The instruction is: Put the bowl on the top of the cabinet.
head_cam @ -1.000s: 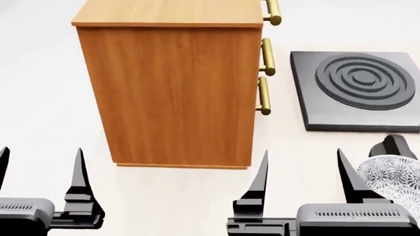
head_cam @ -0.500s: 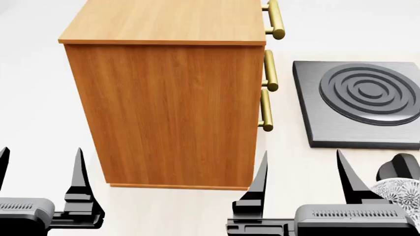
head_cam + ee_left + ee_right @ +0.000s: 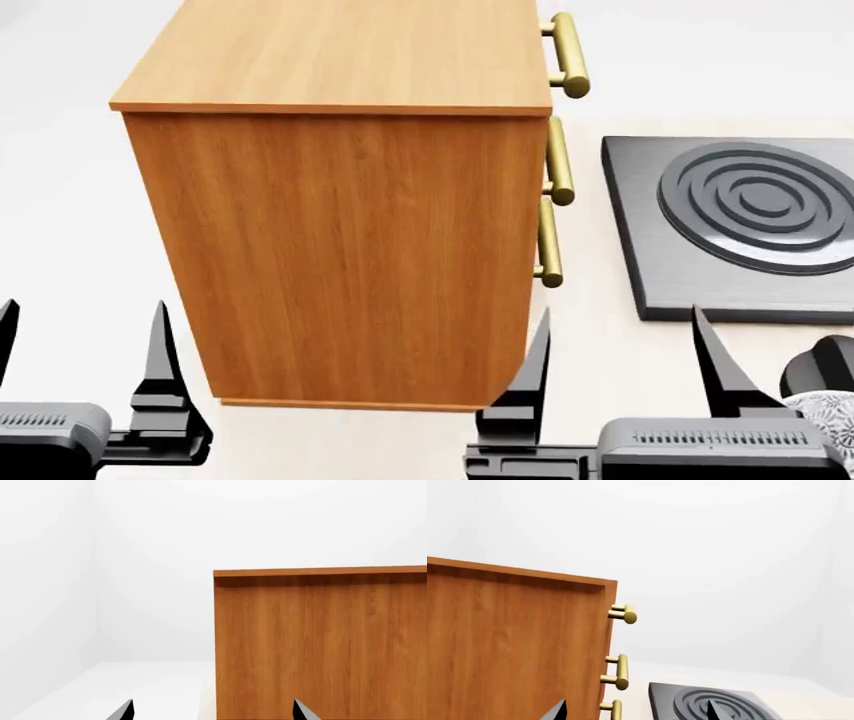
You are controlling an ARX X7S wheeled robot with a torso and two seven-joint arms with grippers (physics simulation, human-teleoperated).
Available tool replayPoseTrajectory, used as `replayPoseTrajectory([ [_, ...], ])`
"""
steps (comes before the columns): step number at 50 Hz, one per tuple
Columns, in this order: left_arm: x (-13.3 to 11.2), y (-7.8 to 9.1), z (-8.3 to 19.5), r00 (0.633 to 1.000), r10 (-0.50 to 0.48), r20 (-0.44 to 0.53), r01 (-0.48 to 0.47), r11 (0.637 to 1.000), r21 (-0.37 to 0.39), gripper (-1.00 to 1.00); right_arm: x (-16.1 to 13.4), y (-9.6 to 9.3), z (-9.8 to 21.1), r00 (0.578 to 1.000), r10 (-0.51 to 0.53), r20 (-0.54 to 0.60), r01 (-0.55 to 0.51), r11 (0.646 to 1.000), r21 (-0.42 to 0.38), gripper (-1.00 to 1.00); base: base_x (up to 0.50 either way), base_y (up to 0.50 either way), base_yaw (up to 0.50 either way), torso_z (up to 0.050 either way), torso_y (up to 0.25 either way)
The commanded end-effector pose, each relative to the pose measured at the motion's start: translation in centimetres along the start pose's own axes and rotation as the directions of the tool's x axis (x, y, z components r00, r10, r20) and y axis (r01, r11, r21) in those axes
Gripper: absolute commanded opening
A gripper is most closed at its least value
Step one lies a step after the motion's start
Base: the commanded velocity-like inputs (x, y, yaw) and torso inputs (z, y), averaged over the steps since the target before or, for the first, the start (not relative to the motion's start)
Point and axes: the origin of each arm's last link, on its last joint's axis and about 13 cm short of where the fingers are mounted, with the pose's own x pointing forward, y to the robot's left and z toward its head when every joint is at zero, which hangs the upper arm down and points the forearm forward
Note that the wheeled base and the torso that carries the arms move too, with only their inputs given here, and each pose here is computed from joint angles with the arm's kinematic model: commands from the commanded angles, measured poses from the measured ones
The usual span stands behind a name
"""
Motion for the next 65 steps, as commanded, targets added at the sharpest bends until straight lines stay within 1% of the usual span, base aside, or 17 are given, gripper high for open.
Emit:
replayPoseTrajectory([
  [1, 0.0, 0.0, 0.0, 1.000, 0.000, 0.000, 0.000, 1.000, -0.001, 1.00, -0.1, 0.0, -0.1, 1.000, -0.011, -0.007, 0.011, 1.000, -0.029, 1.00, 0.00, 0.00, 0.00, 0.000, 0.000],
  [22, -0.1, 0.0, 0.0, 1.000, 0.000, 0.001, 0.000, 1.000, 0.001, 1.00, -0.3, -0.1, -0.2, 1.000, -0.013, -0.025, 0.013, 1.000, -0.020, 1.00, 0.08, 0.00, 0.00, 0.000, 0.000],
  [23, -0.1, 0.0, 0.0, 1.000, 0.000, 0.001, 0.000, 1.000, 0.000, 1.00, -0.3, -0.1, -0.2, 0.999, -0.023, -0.023, 0.022, 0.999, -0.044, 1.00, 0.00, 0.00, 0.00, 0.000, 0.000],
  [25, -0.1, 0.0, 0.0, 1.000, 0.000, 0.000, 0.000, 1.000, -0.001, 1.00, -0.3, -0.1, -0.1, 0.999, -0.019, -0.039, 0.017, 0.999, -0.041, 1.00, 0.00, 0.00, 0.00, 0.000, 0.000],
  [28, -0.1, 0.0, -0.1, 1.000, 0.000, -0.001, 0.000, 1.000, 0.001, 1.00, -0.5, 0.0, -0.2, 0.999, -0.021, -0.047, 0.018, 0.997, -0.077, 1.00, 0.00, 0.00, 0.00, 0.000, 0.000],
  [31, -0.1, 0.0, 0.0, 1.000, 0.002, -0.001, -0.002, 1.000, 0.001, 1.00, -0.5, -0.3, 0.1, 0.995, -0.034, -0.089, 0.029, 0.998, -0.057, 1.00, 0.00, 0.00, 0.00, 0.000, 0.000],
  [32, -0.1, 0.0, 0.0, 1.000, 0.002, -0.001, -0.002, 1.000, 0.001, 1.00, -0.5, -0.4, 0.2, 0.997, -0.034, -0.074, 0.029, 0.998, -0.060, 1.00, 0.00, 0.00, 0.00, 0.000, 0.000],
  [35, -0.1, 0.1, 0.0, 1.000, 0.005, 0.000, -0.005, 1.000, 0.002, 1.00, -0.8, -0.8, 0.6, 0.995, -0.062, -0.076, 0.053, 0.992, -0.114, 1.00, 0.00, 0.00, 0.00, 0.000, 0.000],
  [38, 0.0, 0.0, 0.0, 1.000, 0.006, -0.001, -0.006, 1.000, 0.000, 1.00, -1.7, -1.2, 1.3, 0.996, -0.036, -0.083, 0.022, 0.986, -0.166, 1.00, 0.00, 0.00, 0.00, 0.000, 0.000],
  [40, 0.0, 0.0, -0.1, 1.000, 0.005, -0.001, -0.005, 1.000, 0.001, 1.00, -2.1, -1.5, 1.8, 0.994, -0.017, -0.112, -0.002, 0.986, -0.168, 1.00, 0.00, 0.00, 0.00, 0.000, 0.000],
  [41, 0.0, 0.0, 0.0, 1.000, 0.004, -0.002, -0.004, 1.000, 0.000, 1.00, -2.4, -1.9, 2.2, 0.994, -0.028, -0.103, 0.007, 0.980, -0.200, 1.00, 0.00, 0.00, 0.00, 0.000, 0.000],
  [47, 0.0, -0.2, 0.0, 1.000, -0.001, -0.001, 0.001, 1.000, 0.001, 1.00, -3.3, -3.8, 4.2, 0.989, -0.043, -0.140, 0.017, 0.983, -0.182, 1.00, 0.00, 0.00, 0.00, 0.000, 0.000],
  [54, 0.1, -0.1, 0.1, 1.000, 0.005, 0.001, -0.005, 1.000, 0.000, 1.00, -4.0, -5.0, 5.1, 0.979, -0.053, -0.196, 0.011, 0.978, -0.207, 1.00, 0.00, 0.00, 0.00, 0.000, 0.000],
  [58, 0.0, -0.1, 0.1, 1.000, 0.003, 0.003, -0.003, 1.000, 0.003, 1.00, -5.4, -5.3, 5.5, 0.966, -0.052, -0.252, -0.016, 0.964, -0.264, 1.00, 0.00, 0.00, 0.00, 0.000, 0.000],
  [60, 0.0, -0.1, 0.1, 1.000, 0.004, 0.001, -0.004, 1.000, 0.002, 1.00, -5.9, -5.6, 5.6, 0.959, -0.061, -0.276, -0.017, 0.963, -0.270, 1.00, 0.00, 0.00, 0.00, 0.000, 0.000],
  [61, 0.0, -0.1, 0.0, 1.000, 0.004, 0.000, -0.004, 1.000, 0.002, 1.00, -6.4, -6.0, 5.6, 0.950, -0.080, -0.302, -0.013, 0.955, -0.295, 1.00, 0.00, 0.00, 0.00, 0.000, 0.000],
  [65, 0.0, -0.2, 0.2, 1.000, 0.001, 0.003, -0.001, 1.000, 0.001, 1.00, -7.5, -6.8, 5.8, 0.930, -0.116, -0.350, -0.009, 0.942, -0.336, 1.00, 0.00, 0.00, 0.00, 0.000, 0.000],
])
